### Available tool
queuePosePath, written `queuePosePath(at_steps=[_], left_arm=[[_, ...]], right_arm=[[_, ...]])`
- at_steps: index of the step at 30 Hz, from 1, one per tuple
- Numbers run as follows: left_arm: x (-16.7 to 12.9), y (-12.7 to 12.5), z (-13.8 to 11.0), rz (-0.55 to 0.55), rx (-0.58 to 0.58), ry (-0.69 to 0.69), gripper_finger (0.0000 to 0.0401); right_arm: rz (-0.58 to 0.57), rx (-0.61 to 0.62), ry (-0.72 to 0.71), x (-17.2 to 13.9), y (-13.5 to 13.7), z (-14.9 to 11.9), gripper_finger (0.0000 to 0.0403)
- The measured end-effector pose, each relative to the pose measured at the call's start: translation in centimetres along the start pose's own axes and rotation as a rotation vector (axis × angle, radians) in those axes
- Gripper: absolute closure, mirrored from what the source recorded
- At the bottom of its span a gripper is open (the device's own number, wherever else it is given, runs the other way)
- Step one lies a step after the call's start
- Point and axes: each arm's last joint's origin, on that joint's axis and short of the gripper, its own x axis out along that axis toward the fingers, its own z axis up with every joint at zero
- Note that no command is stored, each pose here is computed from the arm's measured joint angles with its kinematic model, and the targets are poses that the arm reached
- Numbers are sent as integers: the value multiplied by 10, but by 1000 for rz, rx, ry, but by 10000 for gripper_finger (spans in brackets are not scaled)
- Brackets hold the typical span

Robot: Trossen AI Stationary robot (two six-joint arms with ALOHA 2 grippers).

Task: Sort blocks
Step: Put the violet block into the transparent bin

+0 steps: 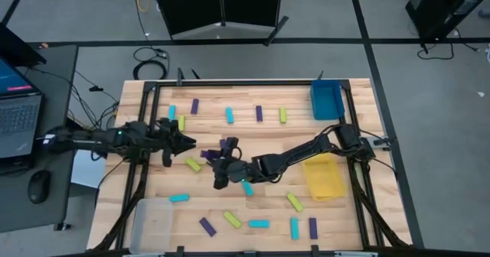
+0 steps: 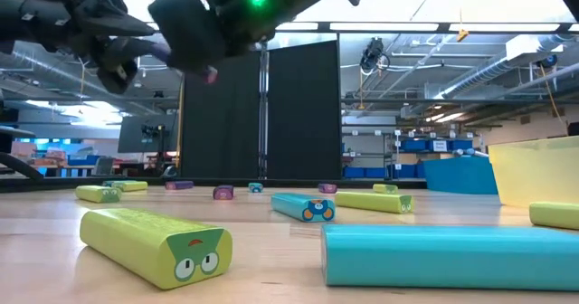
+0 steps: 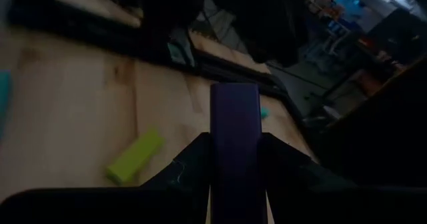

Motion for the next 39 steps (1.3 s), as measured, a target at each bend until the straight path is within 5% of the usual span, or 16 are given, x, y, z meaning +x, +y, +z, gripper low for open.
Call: queuePosePath(at_steps=[9,39], left_arm=[[10,-3,4,-43,-70,-26,198],[42,6,-10,64,-208,47,206]], right_arm=[[-83,-74,28,4,-8,0,288],[-82,-85,-2,7,-13,2,288]])
